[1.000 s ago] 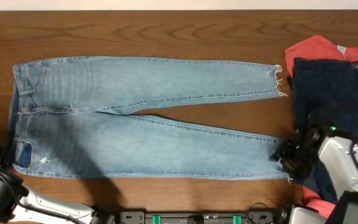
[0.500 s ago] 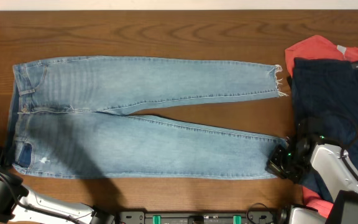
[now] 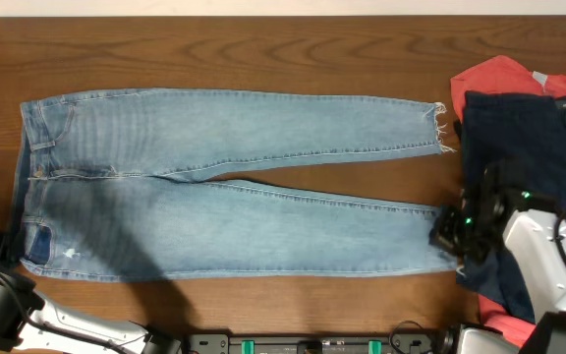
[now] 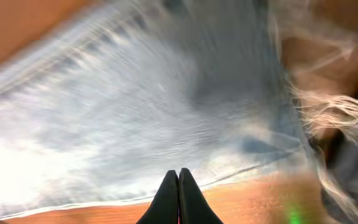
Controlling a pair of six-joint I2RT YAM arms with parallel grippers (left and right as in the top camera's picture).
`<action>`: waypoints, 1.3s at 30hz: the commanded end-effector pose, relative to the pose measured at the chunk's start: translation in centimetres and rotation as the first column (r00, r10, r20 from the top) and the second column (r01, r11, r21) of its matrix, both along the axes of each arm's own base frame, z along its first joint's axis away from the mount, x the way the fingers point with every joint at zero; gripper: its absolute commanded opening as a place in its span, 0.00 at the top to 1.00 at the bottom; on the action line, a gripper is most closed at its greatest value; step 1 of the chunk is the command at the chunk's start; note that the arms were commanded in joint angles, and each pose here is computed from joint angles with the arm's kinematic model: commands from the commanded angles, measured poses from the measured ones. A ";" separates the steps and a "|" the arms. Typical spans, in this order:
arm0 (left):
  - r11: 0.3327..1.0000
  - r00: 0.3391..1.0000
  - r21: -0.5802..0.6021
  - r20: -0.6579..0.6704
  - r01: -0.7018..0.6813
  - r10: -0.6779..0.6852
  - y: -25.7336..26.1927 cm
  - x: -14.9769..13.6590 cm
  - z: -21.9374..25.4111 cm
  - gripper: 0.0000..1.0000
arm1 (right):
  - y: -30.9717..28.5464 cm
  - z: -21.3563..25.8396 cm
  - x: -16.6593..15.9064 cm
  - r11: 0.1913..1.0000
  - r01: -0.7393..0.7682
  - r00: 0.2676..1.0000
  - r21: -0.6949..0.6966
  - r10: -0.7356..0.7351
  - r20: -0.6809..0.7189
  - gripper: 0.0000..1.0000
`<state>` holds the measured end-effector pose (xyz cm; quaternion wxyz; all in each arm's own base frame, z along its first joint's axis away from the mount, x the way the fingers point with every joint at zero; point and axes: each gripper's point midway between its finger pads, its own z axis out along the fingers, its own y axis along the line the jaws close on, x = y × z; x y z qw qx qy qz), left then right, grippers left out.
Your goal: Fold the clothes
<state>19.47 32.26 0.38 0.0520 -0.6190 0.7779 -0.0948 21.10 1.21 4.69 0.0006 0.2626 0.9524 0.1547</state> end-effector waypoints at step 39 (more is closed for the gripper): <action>0.986 0.988 0.127 0.122 -0.106 0.090 -1.0 0.4 9.9 0.94 | 1.3 -5.9 -6.0 0.987 0.161 0.975 -0.003 -0.159 -0.158 0.99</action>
